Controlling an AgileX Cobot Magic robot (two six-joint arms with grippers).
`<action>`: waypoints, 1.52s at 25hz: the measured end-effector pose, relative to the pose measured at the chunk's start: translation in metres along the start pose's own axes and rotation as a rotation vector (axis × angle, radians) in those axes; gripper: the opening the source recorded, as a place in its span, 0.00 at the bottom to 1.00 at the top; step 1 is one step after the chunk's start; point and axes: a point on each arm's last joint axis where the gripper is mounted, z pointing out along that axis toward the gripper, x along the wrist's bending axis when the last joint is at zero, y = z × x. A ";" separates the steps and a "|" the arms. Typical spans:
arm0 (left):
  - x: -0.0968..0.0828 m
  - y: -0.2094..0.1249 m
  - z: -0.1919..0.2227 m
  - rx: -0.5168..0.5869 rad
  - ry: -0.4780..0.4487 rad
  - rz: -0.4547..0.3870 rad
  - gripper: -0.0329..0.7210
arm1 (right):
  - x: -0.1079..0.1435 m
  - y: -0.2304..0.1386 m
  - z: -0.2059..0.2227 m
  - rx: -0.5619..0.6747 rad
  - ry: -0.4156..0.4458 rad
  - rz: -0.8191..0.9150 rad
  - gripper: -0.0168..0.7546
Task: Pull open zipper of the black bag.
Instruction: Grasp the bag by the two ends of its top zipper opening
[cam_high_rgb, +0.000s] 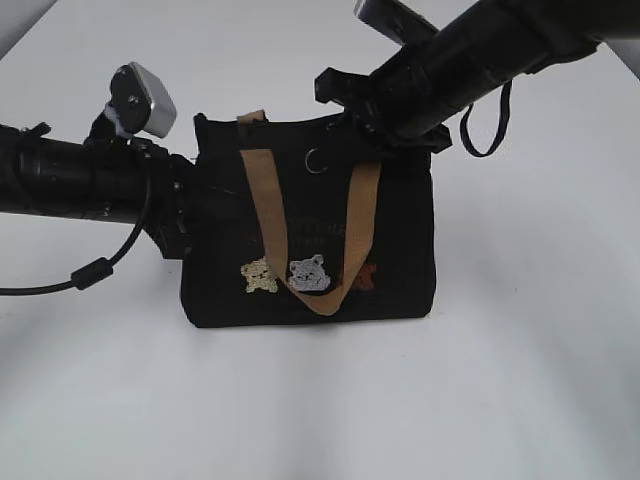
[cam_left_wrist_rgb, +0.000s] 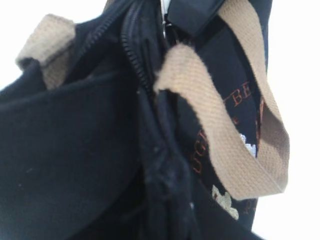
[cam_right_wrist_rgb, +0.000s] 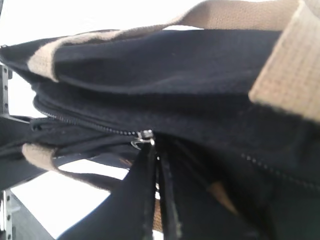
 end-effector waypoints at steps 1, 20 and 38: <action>0.000 0.000 0.000 -0.002 -0.001 0.000 0.13 | 0.001 0.000 -0.002 0.004 -0.003 -0.011 0.02; 0.000 0.000 0.000 -0.005 -0.005 0.001 0.13 | -0.016 0.015 -0.076 -0.074 -0.127 -0.095 0.02; -0.001 0.001 0.000 -0.006 -0.006 0.001 0.13 | 0.011 -0.004 -0.025 0.061 0.035 -0.040 0.67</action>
